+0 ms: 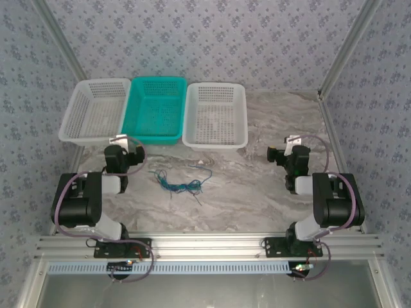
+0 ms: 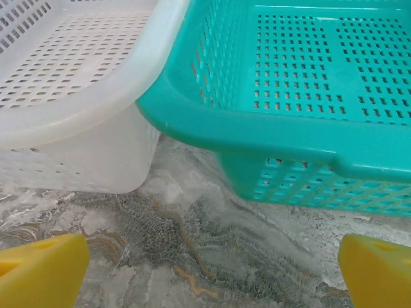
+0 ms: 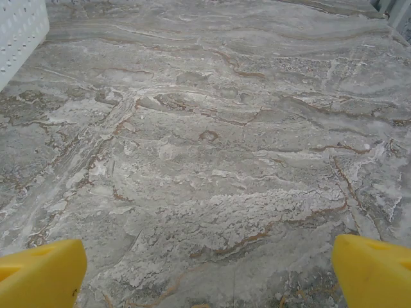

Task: Untangle the cables

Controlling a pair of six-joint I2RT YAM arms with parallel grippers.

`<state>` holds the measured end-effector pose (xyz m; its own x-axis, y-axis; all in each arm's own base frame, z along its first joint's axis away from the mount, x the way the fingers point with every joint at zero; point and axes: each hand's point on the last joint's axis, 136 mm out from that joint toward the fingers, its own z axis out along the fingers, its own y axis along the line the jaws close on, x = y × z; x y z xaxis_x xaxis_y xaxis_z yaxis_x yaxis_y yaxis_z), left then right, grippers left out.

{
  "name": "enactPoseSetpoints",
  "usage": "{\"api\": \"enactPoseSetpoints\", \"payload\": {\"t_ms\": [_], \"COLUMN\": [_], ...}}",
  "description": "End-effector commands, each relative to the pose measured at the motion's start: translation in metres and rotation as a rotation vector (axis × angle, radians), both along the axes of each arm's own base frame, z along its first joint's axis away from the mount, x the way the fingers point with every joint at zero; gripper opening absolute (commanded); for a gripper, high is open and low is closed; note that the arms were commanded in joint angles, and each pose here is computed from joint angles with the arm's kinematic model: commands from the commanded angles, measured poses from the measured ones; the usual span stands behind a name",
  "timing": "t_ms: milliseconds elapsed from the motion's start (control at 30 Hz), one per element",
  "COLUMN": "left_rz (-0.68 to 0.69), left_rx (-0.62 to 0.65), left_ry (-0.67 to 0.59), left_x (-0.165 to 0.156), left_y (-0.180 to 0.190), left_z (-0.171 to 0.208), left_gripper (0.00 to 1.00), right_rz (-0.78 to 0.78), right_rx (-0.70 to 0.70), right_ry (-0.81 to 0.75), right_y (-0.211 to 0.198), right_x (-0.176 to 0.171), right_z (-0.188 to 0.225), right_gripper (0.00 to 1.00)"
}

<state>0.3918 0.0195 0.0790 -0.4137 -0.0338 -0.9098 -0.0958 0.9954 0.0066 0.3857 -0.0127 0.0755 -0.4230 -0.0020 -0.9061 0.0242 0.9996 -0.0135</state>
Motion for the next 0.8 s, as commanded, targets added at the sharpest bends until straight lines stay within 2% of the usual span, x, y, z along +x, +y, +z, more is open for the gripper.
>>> {"api": "enactPoseSetpoints", "payload": {"t_ms": [0, 567, 633, 700, 767], "left_rz": [-0.010, -0.010, -0.012, -0.012, 0.026], "left_rx": [-0.009, -0.008, -0.007, -0.003, 0.020], "left_ry": [-0.036, -0.037, -0.037, -0.040, -0.060], "left_x": [0.005, 0.006, 0.005, 0.005, 0.000], "left_y": [-0.002, -0.002, -0.003, -0.003, 0.000], "left_z": [0.010, 0.010, 0.010, 0.012, 0.022], "left_gripper": [0.99, 0.99, 0.99, 0.99, 0.99], "right_rz": [-0.001, 0.000, -0.028, -0.123, -0.202], "right_rx": [-0.013, -0.013, -0.045, -0.075, -0.006], "right_ry": [-0.015, -0.022, 0.010, -0.007, -0.063], "right_y": [-0.002, -0.001, -0.003, -0.010, -0.014], "right_x": [0.005, 0.005, 0.002, -0.004, -0.020], "right_z": [0.006, 0.008, 0.020, 0.048, 0.077], "right_gripper": [1.00, 1.00, 1.00, 1.00, 1.00]}}
